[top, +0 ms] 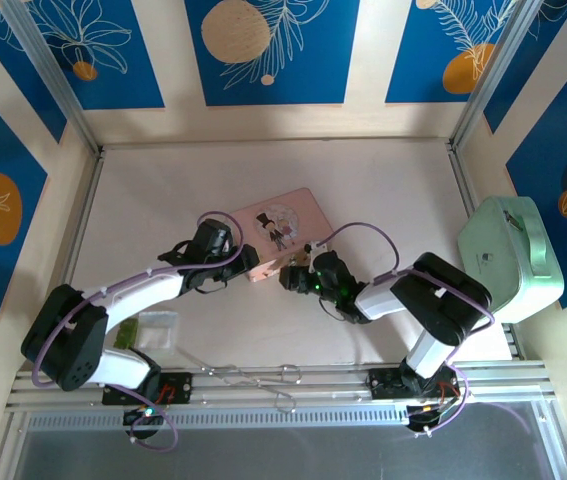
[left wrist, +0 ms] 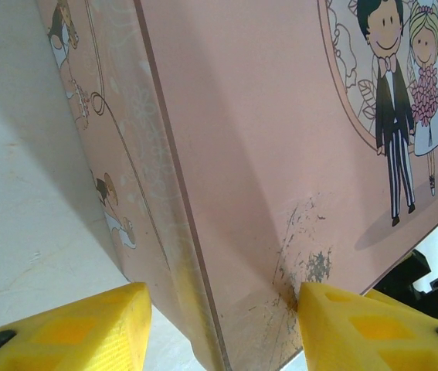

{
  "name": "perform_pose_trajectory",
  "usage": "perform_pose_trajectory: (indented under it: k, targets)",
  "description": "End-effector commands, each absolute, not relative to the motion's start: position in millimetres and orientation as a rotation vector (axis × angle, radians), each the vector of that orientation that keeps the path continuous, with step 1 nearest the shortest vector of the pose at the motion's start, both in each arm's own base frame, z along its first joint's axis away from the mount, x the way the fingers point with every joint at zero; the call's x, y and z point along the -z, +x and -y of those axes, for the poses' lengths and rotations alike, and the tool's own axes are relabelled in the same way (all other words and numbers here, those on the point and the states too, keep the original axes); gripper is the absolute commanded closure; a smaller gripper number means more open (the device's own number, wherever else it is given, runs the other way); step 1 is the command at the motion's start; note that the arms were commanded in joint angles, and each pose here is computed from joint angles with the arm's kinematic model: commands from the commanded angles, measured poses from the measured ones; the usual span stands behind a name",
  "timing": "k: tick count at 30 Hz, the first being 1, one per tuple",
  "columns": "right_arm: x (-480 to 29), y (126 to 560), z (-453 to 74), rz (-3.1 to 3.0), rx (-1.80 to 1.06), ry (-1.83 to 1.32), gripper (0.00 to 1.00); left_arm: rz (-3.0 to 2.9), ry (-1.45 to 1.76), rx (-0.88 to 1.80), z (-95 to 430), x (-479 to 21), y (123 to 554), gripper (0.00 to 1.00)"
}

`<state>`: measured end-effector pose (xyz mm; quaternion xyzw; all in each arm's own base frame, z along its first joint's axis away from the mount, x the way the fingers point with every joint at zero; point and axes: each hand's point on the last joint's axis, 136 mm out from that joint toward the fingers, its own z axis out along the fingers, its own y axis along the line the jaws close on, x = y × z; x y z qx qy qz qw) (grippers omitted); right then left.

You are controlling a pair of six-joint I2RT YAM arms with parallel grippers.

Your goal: Unlock the padlock with the key

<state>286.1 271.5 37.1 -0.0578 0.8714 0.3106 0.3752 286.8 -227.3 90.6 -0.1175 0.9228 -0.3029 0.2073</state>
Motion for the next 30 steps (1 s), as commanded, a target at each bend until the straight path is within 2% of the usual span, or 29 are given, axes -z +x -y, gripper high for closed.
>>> perform_pose_trajectory:
  k: [1,8,11,21,24,30]
  targets:
    - [-32,289,-278,-2.235,-0.773,-0.213,0.36,-2.584,-0.291,0.853,227,-95,283,0.48]
    - [-33,288,-288,-2.229,-0.811,-0.265,0.36,-2.591,-0.285,0.853,226,-91,281,0.48]
    - [-34,286,-291,-2.229,-0.825,-0.282,0.41,-2.592,-0.287,0.853,226,-90,281,0.49]
    - [-36,274,-291,-2.228,-0.832,-0.287,0.65,-2.588,-0.297,0.849,225,-88,282,0.49]
    - [-38,272,-290,-2.225,-0.831,-0.280,0.69,-2.587,-0.307,0.851,225,-86,283,0.49]
    - [-37,272,-288,-2.228,-0.843,-0.256,0.88,-2.591,-0.311,0.852,226,-84,284,0.50]
